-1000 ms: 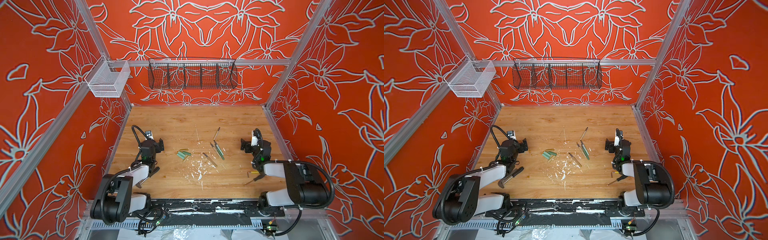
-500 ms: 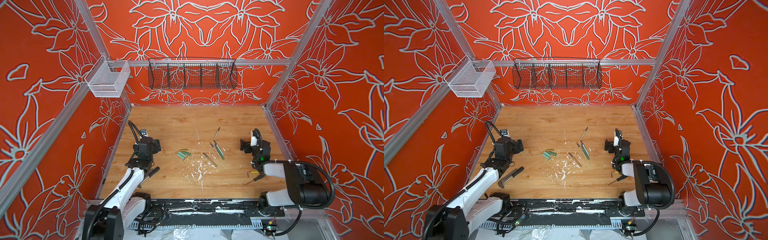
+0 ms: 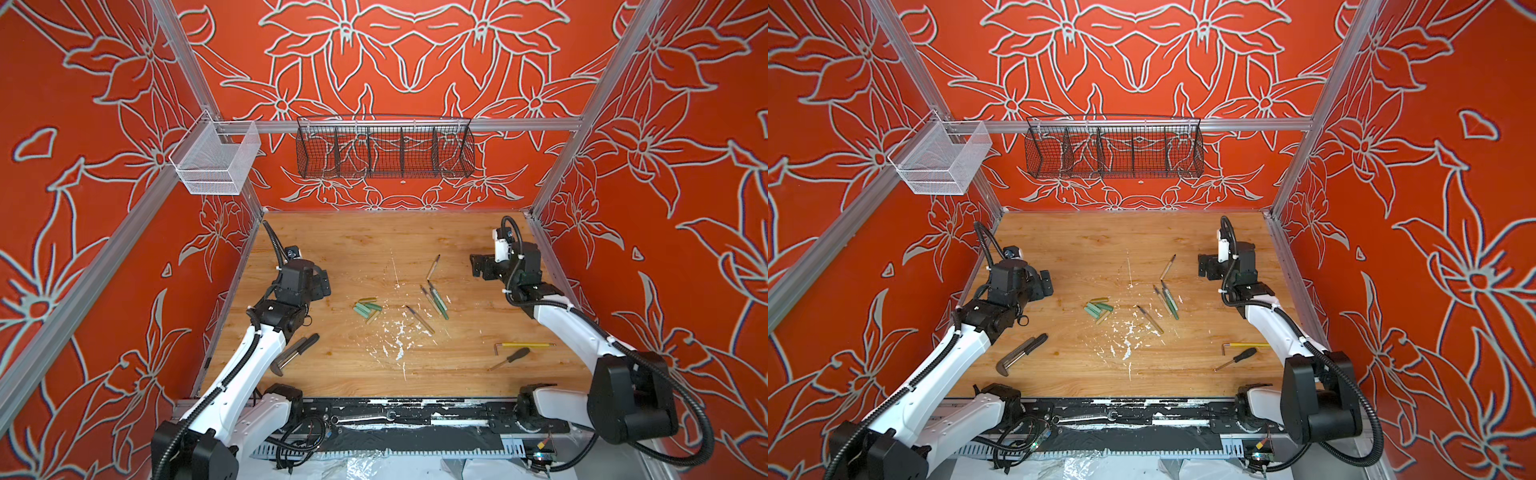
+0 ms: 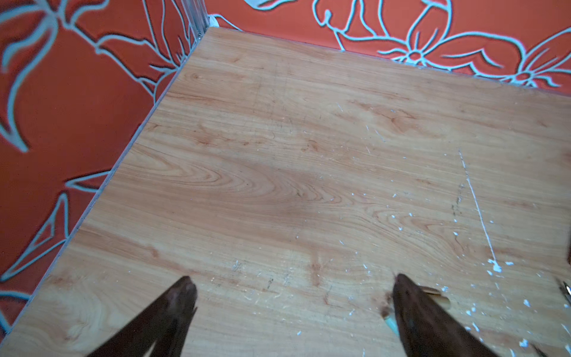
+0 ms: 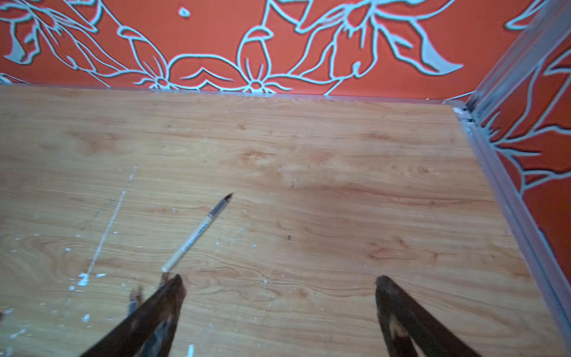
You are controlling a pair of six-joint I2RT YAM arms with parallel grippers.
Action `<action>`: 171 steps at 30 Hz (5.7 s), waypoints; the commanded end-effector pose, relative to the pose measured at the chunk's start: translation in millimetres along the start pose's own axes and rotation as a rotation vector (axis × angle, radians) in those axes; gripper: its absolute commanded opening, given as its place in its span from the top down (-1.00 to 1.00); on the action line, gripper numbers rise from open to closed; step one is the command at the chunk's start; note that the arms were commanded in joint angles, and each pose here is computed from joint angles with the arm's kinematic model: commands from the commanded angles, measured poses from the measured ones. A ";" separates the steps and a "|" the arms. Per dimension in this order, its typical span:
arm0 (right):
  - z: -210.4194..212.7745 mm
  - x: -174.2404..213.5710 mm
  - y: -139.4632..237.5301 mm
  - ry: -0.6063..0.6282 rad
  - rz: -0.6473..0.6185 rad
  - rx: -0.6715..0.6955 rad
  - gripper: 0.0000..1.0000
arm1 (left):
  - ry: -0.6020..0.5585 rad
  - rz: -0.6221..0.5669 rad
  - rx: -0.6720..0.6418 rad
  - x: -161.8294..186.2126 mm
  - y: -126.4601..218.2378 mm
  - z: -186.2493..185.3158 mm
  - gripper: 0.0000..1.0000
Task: Insert the pens into the pen caps
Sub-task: 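Move the right gripper toward the cream fountain pen while the left arm rises, then close the right gripper on the cream fountain pen body, then lift the pen and pass it into the open left gripper, then hold the pen upright in the left gripper while the right gripper reaches the caps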
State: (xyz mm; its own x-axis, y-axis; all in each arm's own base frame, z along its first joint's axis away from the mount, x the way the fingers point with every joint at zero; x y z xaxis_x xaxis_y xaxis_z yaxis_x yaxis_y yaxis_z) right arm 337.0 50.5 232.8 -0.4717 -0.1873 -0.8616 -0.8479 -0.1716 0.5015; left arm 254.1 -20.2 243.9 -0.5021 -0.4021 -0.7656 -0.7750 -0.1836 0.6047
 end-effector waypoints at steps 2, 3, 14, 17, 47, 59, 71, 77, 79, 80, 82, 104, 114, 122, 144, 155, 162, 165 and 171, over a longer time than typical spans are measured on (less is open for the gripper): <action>22.2 0.1 -5.7 -0.130 0.294 -0.082 -0.95 | -0.003 0.166 0.056 6.5 2.2 -15.9 -0.94; 26.3 -4.2 -10.5 -0.156 0.338 -0.100 -0.95 | -0.005 0.204 0.070 6.4 3.9 -19.8 -0.94; 62.3 -21.6 -90.5 -0.297 0.815 -0.147 -0.63 | 0.031 0.384 0.162 18.7 22.4 -28.7 -0.94; 72.9 -23.7 -105.1 -0.279 0.867 -0.136 -0.61 | 0.043 0.378 0.164 22.8 24.4 -25.8 -0.94; 79.1 24.0 -209.5 -0.286 1.029 -0.028 0.09 | 0.146 0.320 0.201 19.4 67.4 -8.3 -0.94; 82.2 40.6 -221.1 -0.295 1.070 -0.004 0.43 | 0.138 0.358 0.248 14.4 51.9 -26.4 -0.94; 89.3 20.2 -228.1 -0.471 0.974 -0.078 0.72 | 0.123 0.400 0.290 7.0 27.2 -53.6 -0.94; 106.9 -28.2 -232.6 -0.514 0.715 -0.354 0.83 | 0.095 0.398 0.367 -1.5 23.1 -72.8 -0.94; 113.0 -49.7 -225.2 -0.506 0.602 -0.457 0.85 | 0.086 0.393 0.423 -6.0 23.5 -80.8 -0.94; 115.6 -58.3 -220.4 -0.503 0.554 -0.501 0.85 | 0.086 0.389 0.445 -7.8 23.5 -83.8 -0.94; 120.8 -77.2 -206.9 -0.496 0.454 -0.611 0.89 | 0.085 0.377 0.500 -12.4 24.2 -91.1 -0.94; 198.1 -174.2 -23.7 -0.271 -0.072 -1.427 1.00 | 0.051 0.314 1.030 -52.3 26.9 -157.0 -0.72; 212.1 -181.0 -5.7 -0.215 -0.061 -1.490 1.00 | 0.084 0.234 1.052 -63.8 25.5 -158.0 0.04; 213.1 -181.5 1.6 -0.197 -0.049 -1.503 1.00 | 0.102 0.228 1.042 -64.8 27.8 -152.4 0.63; 224.6 -96.7 -24.0 -0.073 0.402 -1.015 -0.14 | 0.221 0.268 0.625 -26.5 38.0 -46.0 1.00; 284.6 -25.3 -58.3 0.101 0.728 -0.930 -0.16 | 0.186 0.246 0.467 0.8 77.5 -5.6 1.00; 323.2 0.2 -69.1 0.194 0.839 -0.924 -0.04 | 0.126 0.234 0.446 13.5 87.2 5.7 1.00; 331.1 7.0 -70.7 0.237 0.874 -0.905 0.18 | 0.120 0.235 0.449 17.0 89.4 8.1 1.00; 338.4 15.5 -81.6 0.269 0.899 -0.850 0.46 | 0.135 0.237 0.448 23.9 91.8 12.2 1.00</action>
State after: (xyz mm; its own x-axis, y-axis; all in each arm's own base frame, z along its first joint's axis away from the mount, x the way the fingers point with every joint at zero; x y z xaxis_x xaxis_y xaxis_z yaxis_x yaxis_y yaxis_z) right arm 315.2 394.4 161.1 -0.6559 -0.7117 -0.2515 0.2140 -0.4948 0.8423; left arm 171.1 -38.0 280.8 -0.6538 -0.5024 -0.5658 -0.7496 0.3282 0.5747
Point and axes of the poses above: each gripper's point midway between its finger pads, its own y axis back along the fingers, its own z axis along the line the jaws close on, x = y × z, the point moved 8 cm from there along y, back along the fingers, and after that the axes turned 12 degrees about y, right-handed, at the moved point
